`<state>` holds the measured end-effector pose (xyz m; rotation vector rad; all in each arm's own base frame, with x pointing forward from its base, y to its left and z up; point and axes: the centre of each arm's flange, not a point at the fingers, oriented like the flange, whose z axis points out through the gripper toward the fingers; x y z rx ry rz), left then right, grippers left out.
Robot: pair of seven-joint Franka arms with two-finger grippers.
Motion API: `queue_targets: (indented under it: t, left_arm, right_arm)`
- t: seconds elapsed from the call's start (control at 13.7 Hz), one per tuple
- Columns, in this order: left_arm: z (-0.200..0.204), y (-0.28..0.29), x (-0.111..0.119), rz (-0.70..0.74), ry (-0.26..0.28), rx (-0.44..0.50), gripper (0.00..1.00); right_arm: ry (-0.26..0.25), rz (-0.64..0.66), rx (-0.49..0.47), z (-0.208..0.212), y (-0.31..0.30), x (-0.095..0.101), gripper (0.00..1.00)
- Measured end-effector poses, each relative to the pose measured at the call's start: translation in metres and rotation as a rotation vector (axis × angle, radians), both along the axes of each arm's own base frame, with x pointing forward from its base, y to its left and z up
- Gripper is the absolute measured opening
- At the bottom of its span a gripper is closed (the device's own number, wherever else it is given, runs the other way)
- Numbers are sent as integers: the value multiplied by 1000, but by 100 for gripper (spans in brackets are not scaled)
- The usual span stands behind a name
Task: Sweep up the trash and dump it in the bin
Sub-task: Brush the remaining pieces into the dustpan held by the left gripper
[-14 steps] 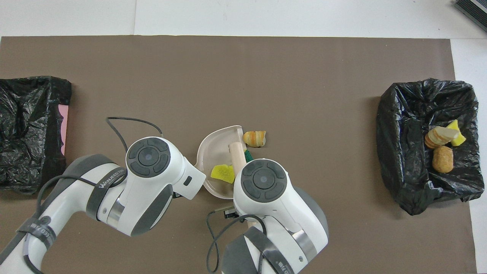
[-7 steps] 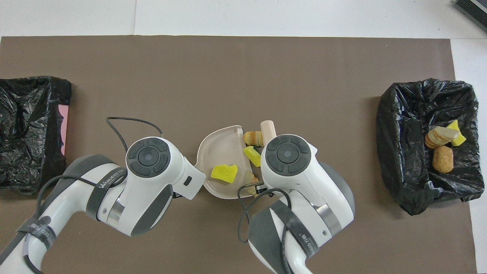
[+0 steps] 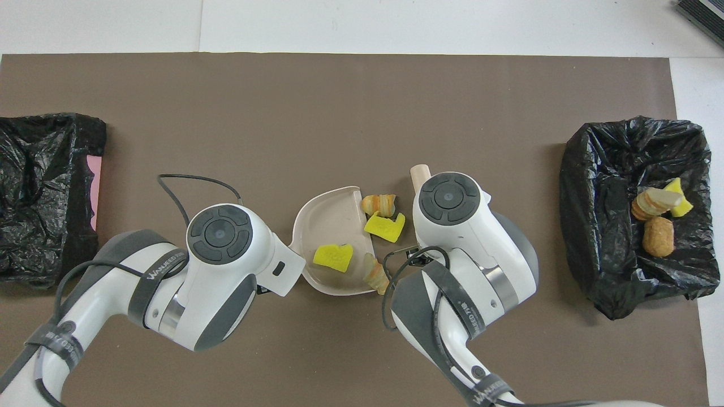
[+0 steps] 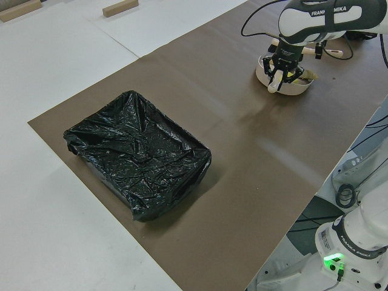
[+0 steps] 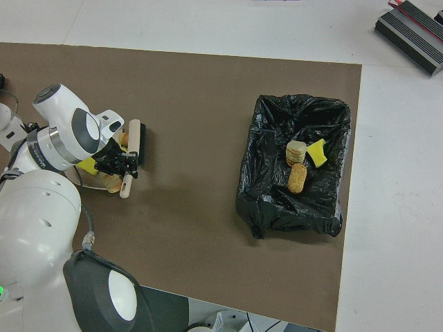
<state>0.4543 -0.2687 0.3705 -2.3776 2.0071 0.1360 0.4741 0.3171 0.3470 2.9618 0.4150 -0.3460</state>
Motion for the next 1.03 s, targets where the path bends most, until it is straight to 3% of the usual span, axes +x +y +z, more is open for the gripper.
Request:
queue_targets:
  t: [0.29, 0.44, 1.03]
  left_arm:
    - [-1, 0, -1, 3, 2, 1, 31]
    - [-3, 1, -1, 5, 3, 2, 31]
    - [-4, 2, -1, 6, 1, 0, 31]
  right_arm:
    - [50, -4, 79, 5, 49, -36, 26]
    - [63, -19, 114, 12, 63, -43, 26]
    - [61, -133, 107, 58, 3, -11, 26]
